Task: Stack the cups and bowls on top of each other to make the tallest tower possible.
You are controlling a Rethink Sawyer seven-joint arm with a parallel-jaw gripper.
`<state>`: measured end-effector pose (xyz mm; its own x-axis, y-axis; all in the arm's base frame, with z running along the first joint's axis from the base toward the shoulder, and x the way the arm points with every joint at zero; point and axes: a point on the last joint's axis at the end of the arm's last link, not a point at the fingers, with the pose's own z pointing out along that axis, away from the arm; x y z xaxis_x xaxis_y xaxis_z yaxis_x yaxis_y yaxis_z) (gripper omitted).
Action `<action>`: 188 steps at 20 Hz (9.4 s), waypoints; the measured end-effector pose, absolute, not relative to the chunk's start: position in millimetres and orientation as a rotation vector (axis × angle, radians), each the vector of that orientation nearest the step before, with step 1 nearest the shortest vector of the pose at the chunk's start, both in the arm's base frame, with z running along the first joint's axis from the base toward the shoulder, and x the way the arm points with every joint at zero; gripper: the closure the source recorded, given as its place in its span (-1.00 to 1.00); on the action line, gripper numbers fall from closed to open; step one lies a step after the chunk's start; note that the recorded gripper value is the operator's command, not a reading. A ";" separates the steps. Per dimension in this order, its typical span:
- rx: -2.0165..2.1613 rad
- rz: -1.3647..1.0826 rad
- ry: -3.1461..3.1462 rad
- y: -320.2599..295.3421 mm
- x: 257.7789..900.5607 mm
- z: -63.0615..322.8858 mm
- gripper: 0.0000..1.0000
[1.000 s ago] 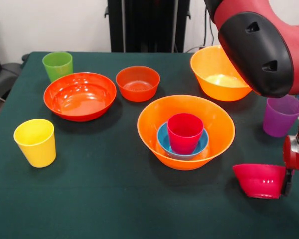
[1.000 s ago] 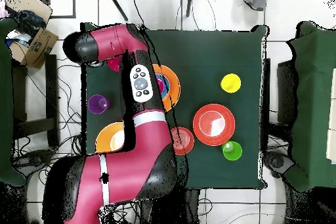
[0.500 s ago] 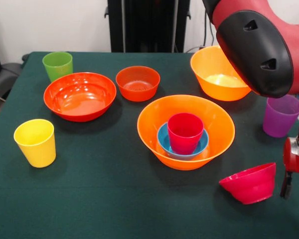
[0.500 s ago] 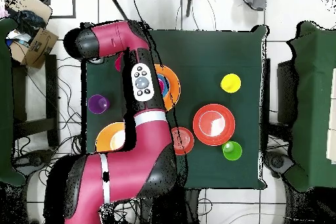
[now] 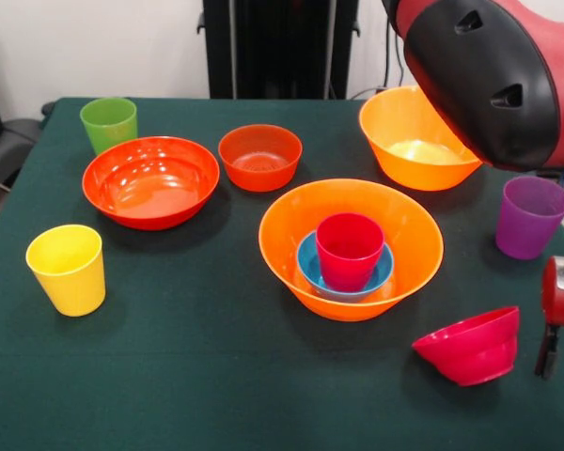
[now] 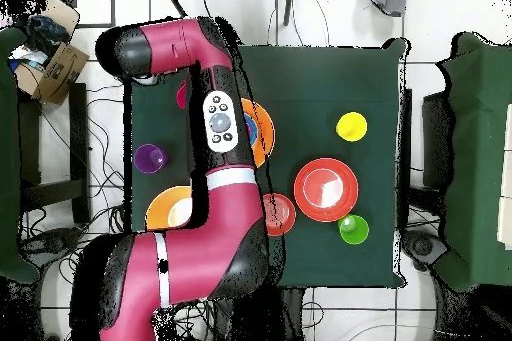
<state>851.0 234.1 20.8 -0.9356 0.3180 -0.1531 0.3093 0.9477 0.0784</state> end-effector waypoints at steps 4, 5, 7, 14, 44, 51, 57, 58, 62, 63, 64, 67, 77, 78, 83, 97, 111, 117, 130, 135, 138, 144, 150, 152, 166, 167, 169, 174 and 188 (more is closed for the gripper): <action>0.498 0.101 2.948 235.1 852.8 27.7 -1.00; 0.500 0.103 2.952 235.5 852.6 28.4 -1.00; 0.507 0.106 2.968 236.3 851.0 31.2 -1.00; 0.505 0.089 2.986 234.4 848.0 40.6 -1.00; 0.491 0.138 3.030 184.5 753.7 80.4 -1.00; 0.477 0.133 3.033 185.1 743.4 74.8 -1.00; 0.464 0.113 3.030 183.0 741.2 70.5 -1.00; 0.461 0.110 3.026 182.5 741.3 69.9 -1.00; 0.445 0.112 2.977 180.0 746.4 67.8 -1.00; 0.442 0.114 2.965 179.5 747.7 67.3 -1.00; 0.439 0.119 2.948 179.0 749.7 66.7 -1.00; 0.433 0.139 2.906 179.7 754.8 64.9 -1.00; 0.429 0.193 2.834 184.8 759.5 41.8 -1.00; 0.429 0.194 2.842 186.8 757.2 34.6 -1.00; 0.416 0.180 2.858 193.7 752.1 20.5 -1.00; 0.355 0.186 2.871 228.1 728.3 -25.8 -1.00; 0.372 0.199 2.859 228.4 730.2 -44.0 -1.00; 0.369 0.230 2.789 230.0 742.0 -39.3 -1.00; 0.405 0.279 2.678 231.4 772.3 -23.4 1.00; 0.364 0.219 2.668 231.3 772.3 -23.7 1.00; 0.332 0.174 2.663 234.3 770.4 -24.1 1.00; 0.310 0.115 2.659 239.2 767.6 -25.2 1.00; 0.388 0.094 2.715 231.0 767.2 -11.1 1.00; 0.475 0.061 2.824 223.4 761.3 14.5 1.00; 0.654 -0.018 3.086 214.7 749.2 143.7 1.00; 0.655 -0.015 3.083 214.9 749.7 146.2 1.00; 0.661 0.008 3.066 216.2 753.7 160.1 1.00; 0.662 0.019 3.053 215.9 756.4 169.8 1.00; 0.655 -0.018 3.059 210.2 757.5 169.1 1.00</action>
